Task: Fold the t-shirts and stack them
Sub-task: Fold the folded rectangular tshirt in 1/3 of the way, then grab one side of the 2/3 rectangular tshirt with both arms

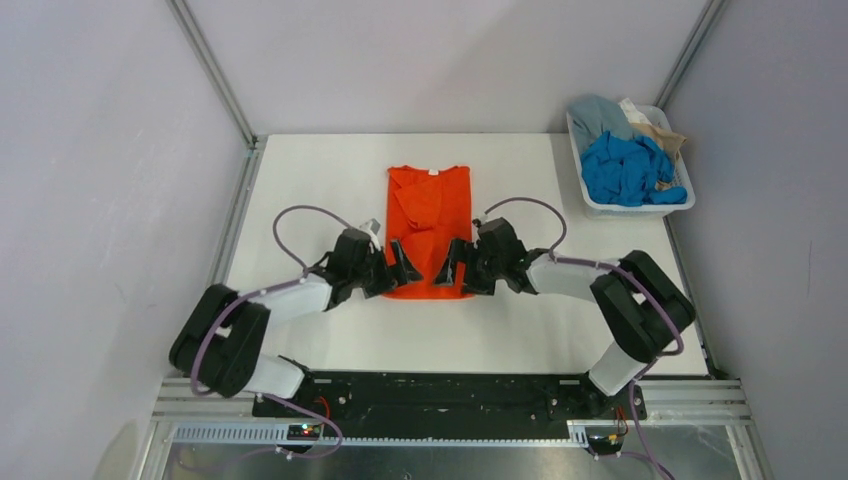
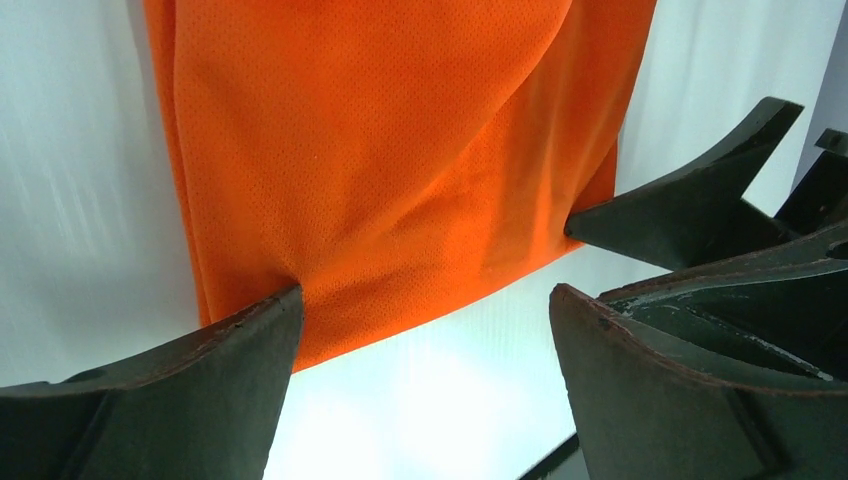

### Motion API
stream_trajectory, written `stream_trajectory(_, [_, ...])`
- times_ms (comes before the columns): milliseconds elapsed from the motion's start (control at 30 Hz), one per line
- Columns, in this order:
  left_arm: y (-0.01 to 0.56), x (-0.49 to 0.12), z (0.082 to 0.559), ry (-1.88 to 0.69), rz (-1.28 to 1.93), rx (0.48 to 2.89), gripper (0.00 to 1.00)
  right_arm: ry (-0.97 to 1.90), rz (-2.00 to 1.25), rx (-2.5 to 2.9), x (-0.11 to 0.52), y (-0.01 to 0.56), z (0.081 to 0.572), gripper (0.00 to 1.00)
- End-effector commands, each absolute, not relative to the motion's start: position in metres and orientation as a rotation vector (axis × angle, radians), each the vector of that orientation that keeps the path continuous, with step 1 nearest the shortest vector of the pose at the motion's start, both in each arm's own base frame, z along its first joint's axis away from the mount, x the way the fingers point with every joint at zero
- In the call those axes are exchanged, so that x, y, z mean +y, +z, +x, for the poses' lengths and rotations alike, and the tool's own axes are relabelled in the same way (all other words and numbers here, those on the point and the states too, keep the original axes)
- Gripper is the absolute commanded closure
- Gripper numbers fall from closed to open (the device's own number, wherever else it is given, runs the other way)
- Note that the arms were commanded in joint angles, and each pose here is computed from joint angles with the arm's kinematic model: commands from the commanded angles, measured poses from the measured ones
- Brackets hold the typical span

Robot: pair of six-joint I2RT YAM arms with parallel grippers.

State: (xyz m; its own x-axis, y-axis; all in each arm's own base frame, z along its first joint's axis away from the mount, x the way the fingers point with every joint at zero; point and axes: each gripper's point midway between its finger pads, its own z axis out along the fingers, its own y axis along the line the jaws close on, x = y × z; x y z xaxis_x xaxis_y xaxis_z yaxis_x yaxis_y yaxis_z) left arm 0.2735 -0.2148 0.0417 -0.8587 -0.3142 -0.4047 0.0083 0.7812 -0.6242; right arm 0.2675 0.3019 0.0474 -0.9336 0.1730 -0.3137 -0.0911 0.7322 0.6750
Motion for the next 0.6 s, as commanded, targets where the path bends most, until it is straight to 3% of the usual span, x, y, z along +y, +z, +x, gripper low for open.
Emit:
stream_trajectory(0, [0.019,-0.188,0.218,-0.723,-0.267,2.597,0.00,0.723,0.060,2.741,0.264,0.019,0.219,0.07])
stream_trajectory(333, [0.059,-0.159,0.204,-0.659,-0.344,2.418,0.00,0.707,0.037,2.600,0.250,0.060,0.202,0.07])
stream_trajectory(500, [0.033,-0.147,0.201,-0.542,-0.407,2.495,0.01,0.770,0.047,2.604,0.264,0.052,0.208,0.14])
stream_trajectory(567, [0.024,-0.145,0.201,-0.503,-0.422,2.533,0.08,0.765,0.078,2.622,0.267,0.042,0.212,0.20])
